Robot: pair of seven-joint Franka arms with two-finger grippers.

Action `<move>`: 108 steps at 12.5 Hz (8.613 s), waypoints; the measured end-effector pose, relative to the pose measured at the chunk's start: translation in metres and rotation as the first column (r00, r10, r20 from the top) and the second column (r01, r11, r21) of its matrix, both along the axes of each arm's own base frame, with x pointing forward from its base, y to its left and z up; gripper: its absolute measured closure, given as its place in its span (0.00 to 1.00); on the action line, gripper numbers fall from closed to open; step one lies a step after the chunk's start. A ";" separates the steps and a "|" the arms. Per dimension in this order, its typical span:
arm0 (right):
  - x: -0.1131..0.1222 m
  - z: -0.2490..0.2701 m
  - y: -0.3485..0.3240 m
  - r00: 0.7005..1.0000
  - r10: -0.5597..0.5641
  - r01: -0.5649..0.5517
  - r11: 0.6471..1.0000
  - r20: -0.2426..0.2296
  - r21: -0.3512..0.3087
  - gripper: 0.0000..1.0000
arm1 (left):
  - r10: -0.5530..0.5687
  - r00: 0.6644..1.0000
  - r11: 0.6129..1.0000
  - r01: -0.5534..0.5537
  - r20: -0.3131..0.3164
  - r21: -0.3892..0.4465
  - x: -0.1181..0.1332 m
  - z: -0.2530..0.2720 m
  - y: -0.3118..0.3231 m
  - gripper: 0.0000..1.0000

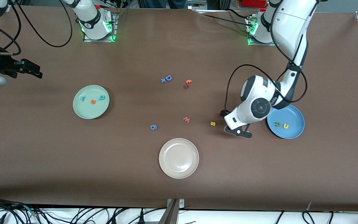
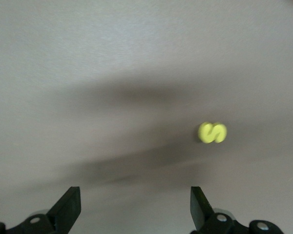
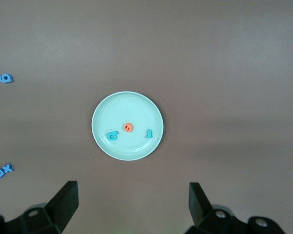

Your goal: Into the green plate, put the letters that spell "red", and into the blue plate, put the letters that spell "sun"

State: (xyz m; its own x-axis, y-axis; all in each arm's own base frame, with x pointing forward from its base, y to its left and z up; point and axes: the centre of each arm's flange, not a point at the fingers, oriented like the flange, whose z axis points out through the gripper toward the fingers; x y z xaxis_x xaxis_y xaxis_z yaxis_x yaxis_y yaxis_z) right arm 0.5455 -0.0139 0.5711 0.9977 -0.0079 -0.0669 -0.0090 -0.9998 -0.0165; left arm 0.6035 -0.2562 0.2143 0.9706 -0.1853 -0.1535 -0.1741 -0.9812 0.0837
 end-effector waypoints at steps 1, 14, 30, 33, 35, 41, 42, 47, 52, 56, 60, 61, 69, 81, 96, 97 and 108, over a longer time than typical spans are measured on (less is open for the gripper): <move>-0.001 0.001 0.002 1.000 0.004 -0.004 1.000 -0.005 -0.002 0.00 | 0.026 0.999 1.000 -0.026 0.022 -0.001 -0.003 0.001 -0.013 0.01; 0.013 0.003 0.000 0.996 0.000 0.001 1.000 0.091 -0.015 0.00 | -0.125 0.978 0.992 0.117 0.169 0.056 -0.017 -0.047 -0.064 0.13; 0.012 -0.005 0.000 0.996 -0.063 0.064 0.998 0.066 -0.012 0.00 | -0.131 0.976 0.991 0.124 0.176 0.054 -0.017 -0.046 -0.069 0.49; 0.012 -0.005 0.000 0.996 -0.063 0.064 0.998 0.065 -0.012 0.00 | -0.129 0.974 0.991 0.122 0.184 0.051 -0.015 -0.044 -0.069 0.53; 0.011 -0.005 0.000 0.996 -0.063 0.064 0.998 0.065 -0.012 0.00 | -0.126 0.971 0.992 0.119 0.203 0.044 -0.012 -0.042 -0.069 0.62; 0.011 -0.005 0.000 0.996 -0.063 0.064 0.998 0.064 -0.012 0.00 | -0.126 0.970 0.992 0.119 0.206 0.043 -0.012 -0.041 -0.069 0.71; 0.011 -0.005 0.000 0.996 -0.063 0.064 0.998 0.063 -0.012 0.00 | -0.127 0.970 0.992 0.121 0.206 0.044 -0.012 -0.041 -0.069 0.71; 0.011 -0.005 0.000 0.996 -0.063 0.064 0.998 0.061 -0.012 0.00 | -0.141 0.966 0.990 0.144 0.218 0.000 0.021 -0.031 -0.017 0.71; 0.011 -0.005 0.000 0.996 -0.063 0.064 0.998 0.059 -0.012 0.00 | -0.230 0.957 0.965 0.248 0.177 -0.090 0.054 -0.008 0.099 0.71; 0.010 -0.005 0.000 0.997 -0.063 0.064 0.998 0.055 -0.012 0.00 | -0.328 0.938 0.940 0.336 0.113 -0.055 0.064 0.017 0.194 0.71; 0.010 -0.005 0.000 0.997 -0.063 0.064 0.998 0.053 -0.012 0.00 | -0.446 0.890 0.891 0.451 0.092 -0.053 0.063 0.027 0.258 0.71; 0.010 -0.005 0.000 0.997 -0.063 0.064 0.998 0.053 -0.012 0.00 | -0.464 0.882 0.881 0.469 0.085 -0.052 0.062 0.025 0.269 0.71; 0.009 -0.005 0.000 0.997 -0.063 0.063 0.998 0.050 -0.012 0.00 | -0.470 0.882 0.880 0.471 0.039 -0.058 0.053 0.002 0.301 0.30; 0.009 -0.005 0.000 0.997 -0.063 0.063 0.998 0.048 -0.012 0.00 | -0.241 0.968 0.967 0.246 0.071 -0.072 0.055 0.260 0.246 0.00; 0.009 -0.005 0.000 0.997 -0.063 0.064 0.998 0.048 -0.013 0.00 | -0.022 0.998 1.000 0.021 0.062 0.010 0.033 0.309 0.191 0.00; 0.009 -0.005 0.000 0.997 -0.064 0.064 0.998 0.048 -0.013 0.00 | 0.021 0.998 1.000 -0.022 0.059 0.014 0.033 0.308 0.193 0.00; 0.009 -0.005 -0.001 0.997 -0.064 0.065 0.998 0.048 -0.013 0.00 | 0.212 0.962 0.977 -0.215 0.173 -0.001 0.028 0.378 0.225 0.00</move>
State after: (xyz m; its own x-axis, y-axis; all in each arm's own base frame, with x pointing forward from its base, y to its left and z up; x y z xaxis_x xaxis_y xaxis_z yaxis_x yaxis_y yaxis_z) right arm 0.5544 -0.0148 0.5661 0.9972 -0.0730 -0.0189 -0.0731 -0.9973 -0.0043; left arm 0.6318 -0.0316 0.5920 0.9994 0.0304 0.0168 0.0295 -0.9981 0.0535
